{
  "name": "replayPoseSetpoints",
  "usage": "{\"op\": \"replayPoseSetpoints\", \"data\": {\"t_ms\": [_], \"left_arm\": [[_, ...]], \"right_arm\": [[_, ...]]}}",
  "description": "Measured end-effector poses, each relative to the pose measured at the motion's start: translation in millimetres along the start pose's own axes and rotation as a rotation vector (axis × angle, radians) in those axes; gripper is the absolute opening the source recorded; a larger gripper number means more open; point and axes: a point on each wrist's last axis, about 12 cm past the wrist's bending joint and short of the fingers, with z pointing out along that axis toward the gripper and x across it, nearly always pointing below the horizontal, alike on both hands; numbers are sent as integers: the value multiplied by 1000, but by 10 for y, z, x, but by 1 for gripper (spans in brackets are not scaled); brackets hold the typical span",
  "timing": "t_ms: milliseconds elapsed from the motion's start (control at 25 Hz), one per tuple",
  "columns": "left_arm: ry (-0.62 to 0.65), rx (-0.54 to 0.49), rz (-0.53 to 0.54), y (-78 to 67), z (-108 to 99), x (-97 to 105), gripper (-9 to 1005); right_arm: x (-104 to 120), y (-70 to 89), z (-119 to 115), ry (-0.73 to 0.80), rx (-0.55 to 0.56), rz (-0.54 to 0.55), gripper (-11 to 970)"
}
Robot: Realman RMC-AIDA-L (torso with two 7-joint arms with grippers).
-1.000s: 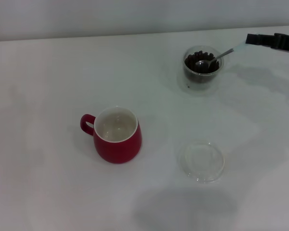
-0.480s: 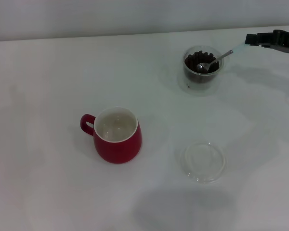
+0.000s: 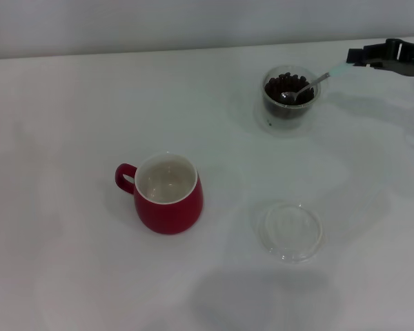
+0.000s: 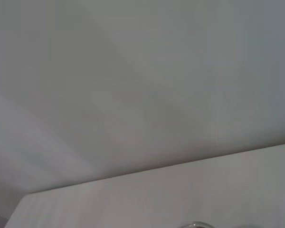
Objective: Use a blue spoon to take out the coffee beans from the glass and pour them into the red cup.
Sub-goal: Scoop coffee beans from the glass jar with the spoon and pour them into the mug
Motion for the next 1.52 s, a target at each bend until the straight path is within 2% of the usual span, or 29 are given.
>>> {"op": "replayPoseSetpoints", "data": {"t_ms": [1080, 1520], "left_arm": [[-26, -11, 25, 82, 0, -63, 711], [-55, -16, 26, 181, -61, -120, 711]], "right_arm": [[-29, -3, -4, 32, 26, 170, 171], [-26, -11, -20, 18, 20, 208, 175]]}}
